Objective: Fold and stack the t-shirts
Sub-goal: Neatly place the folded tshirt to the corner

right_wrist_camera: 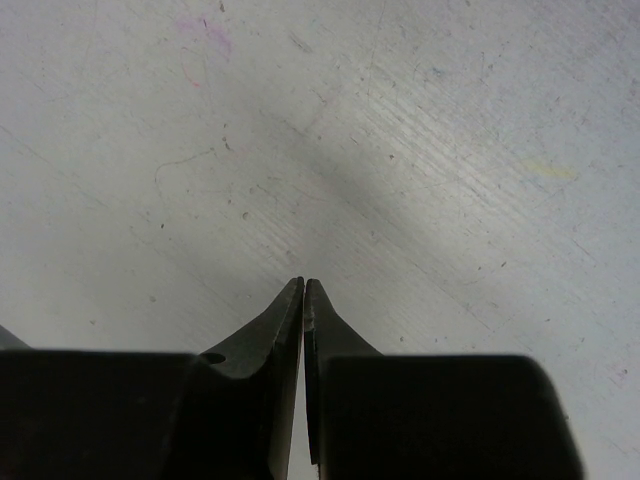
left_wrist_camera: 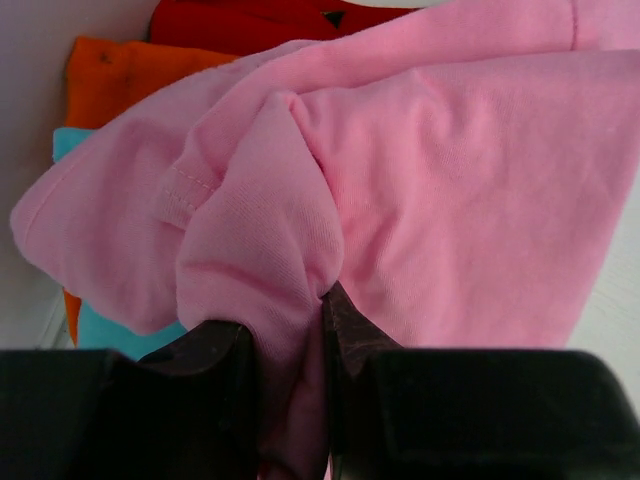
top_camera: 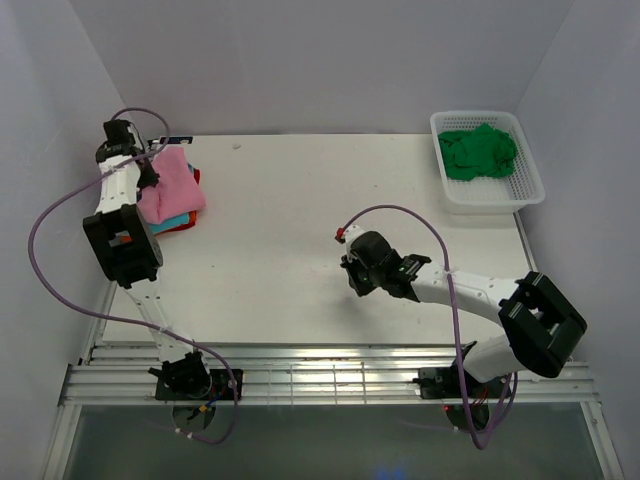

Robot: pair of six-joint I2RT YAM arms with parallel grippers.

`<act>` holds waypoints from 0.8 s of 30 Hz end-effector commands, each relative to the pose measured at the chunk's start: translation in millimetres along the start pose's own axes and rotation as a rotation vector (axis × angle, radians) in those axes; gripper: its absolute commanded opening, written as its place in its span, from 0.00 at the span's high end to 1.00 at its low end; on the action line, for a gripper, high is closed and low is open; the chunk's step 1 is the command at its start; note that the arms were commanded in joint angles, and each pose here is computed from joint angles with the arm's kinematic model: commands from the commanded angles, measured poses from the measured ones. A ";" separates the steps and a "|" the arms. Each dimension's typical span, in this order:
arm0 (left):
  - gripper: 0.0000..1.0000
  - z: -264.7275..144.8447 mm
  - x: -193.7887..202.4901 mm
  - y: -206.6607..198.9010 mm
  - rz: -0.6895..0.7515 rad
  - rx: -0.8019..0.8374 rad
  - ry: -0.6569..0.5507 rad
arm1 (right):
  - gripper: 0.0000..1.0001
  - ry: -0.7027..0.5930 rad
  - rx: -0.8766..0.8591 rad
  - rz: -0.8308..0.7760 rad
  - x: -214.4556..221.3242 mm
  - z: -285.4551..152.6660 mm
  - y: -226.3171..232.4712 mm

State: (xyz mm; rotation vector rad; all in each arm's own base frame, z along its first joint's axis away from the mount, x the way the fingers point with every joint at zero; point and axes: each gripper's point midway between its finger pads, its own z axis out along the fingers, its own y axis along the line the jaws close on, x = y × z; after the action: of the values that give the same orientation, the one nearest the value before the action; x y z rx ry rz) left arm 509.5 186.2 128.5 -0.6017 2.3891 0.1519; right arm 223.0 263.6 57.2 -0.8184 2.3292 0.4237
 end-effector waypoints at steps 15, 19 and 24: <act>0.55 -52.9 -50.2 45.3 0.007 -0.433 -0.294 | 0.74 -0.029 -0.005 0.005 -1.4 -7.4 0.4; 0.46 -109.1 -89.1 39.2 0.001 -0.445 -0.452 | 0.74 -0.016 -0.016 0.006 3.9 -5.4 2.4; 0.32 -183.3 -128.6 33.5 -0.038 -0.471 -0.640 | 0.72 -0.014 -0.021 0.015 5.4 -5.7 3.0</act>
State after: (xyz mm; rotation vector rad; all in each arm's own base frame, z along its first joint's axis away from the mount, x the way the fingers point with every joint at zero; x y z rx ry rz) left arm 492.6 216.6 231.8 -0.6394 2.0273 0.7462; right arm 215.3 255.9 52.3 -0.8176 2.3409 0.4251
